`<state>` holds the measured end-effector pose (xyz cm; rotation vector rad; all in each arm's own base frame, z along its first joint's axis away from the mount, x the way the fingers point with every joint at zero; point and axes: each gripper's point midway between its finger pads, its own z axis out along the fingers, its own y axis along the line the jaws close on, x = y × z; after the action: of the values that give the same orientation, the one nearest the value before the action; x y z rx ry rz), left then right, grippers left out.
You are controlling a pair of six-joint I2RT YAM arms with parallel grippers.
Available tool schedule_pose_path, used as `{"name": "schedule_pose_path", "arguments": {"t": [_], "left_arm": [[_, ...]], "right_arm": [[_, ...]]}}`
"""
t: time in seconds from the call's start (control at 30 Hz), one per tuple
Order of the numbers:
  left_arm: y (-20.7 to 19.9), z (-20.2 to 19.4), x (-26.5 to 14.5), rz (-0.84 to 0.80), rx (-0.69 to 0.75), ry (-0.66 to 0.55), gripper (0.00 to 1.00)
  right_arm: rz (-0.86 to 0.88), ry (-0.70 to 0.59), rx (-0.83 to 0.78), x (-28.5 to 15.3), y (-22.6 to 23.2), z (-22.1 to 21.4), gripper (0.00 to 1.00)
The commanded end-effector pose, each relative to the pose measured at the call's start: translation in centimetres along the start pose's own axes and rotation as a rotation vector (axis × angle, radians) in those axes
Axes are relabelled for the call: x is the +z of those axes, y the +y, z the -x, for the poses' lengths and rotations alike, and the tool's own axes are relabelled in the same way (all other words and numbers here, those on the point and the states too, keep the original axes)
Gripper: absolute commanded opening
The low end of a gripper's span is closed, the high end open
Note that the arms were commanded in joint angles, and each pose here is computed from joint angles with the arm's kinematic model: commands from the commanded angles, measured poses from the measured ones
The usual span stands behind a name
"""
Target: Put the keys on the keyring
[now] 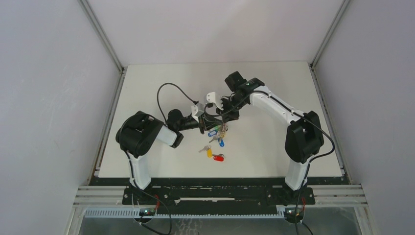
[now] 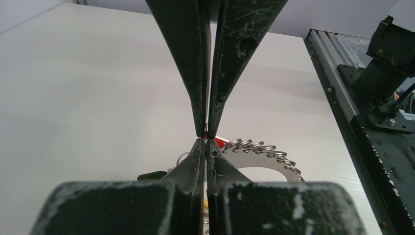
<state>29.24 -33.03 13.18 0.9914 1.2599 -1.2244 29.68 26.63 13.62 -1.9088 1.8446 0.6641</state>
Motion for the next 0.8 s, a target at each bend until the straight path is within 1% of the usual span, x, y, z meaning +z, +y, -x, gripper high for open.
{"name": "schedule_pose_path", "arguments": {"t": [0.0, 0.03, 0.1, 0.17, 0.27, 0.37, 0.5, 0.77], "left_arm": [[0.0, 1.9, 0.6, -0.01, 0.07, -0.048, 0.0], [0.0, 2.0, 0.6, -0.004, 0.072, -0.05, 0.0], [0.0, 2.3, 0.5, 0.006, 0.077, -0.055, 0.0], [0.1, 2.5, 0.4, 0.015, 0.08, -0.058, 0.0], [0.1, 2.7, 0.3, 0.027, 0.087, -0.064, 0.0], [0.0, 2.9, 0.2, 0.027, 0.09, -0.067, 0.0], [-0.1, 3.1, 0.2, 0.022, 0.093, -0.069, 0.0], [-0.3, 3.2, 0.3, 0.007, 0.093, -0.068, 0.0]], "right_arm": [[-0.091, -0.118, -0.042, -2.4, -0.7, 2.5, 0.04], [-0.102, -0.124, -0.03, -2.6, -0.7, 2.3, 0.1], [-0.13, -0.151, 0.001, -3.1, -0.9, 1.9, 0.17], [-0.138, -0.199, 0.032, -3.5, -0.9, 1.8, 0.21], [-0.141, -0.279, 0.073, -4.1, -0.9, 1.6, 0.25], [-0.112, -0.326, 0.11, -3.9, -0.6, 0.9, 0.27], [-0.084, -0.36, 0.118, -3.3, -0.7, 0.7, 0.27], [-0.028, -0.422, 0.098, -2.4, -1.0, 0.9, 0.29]]}}
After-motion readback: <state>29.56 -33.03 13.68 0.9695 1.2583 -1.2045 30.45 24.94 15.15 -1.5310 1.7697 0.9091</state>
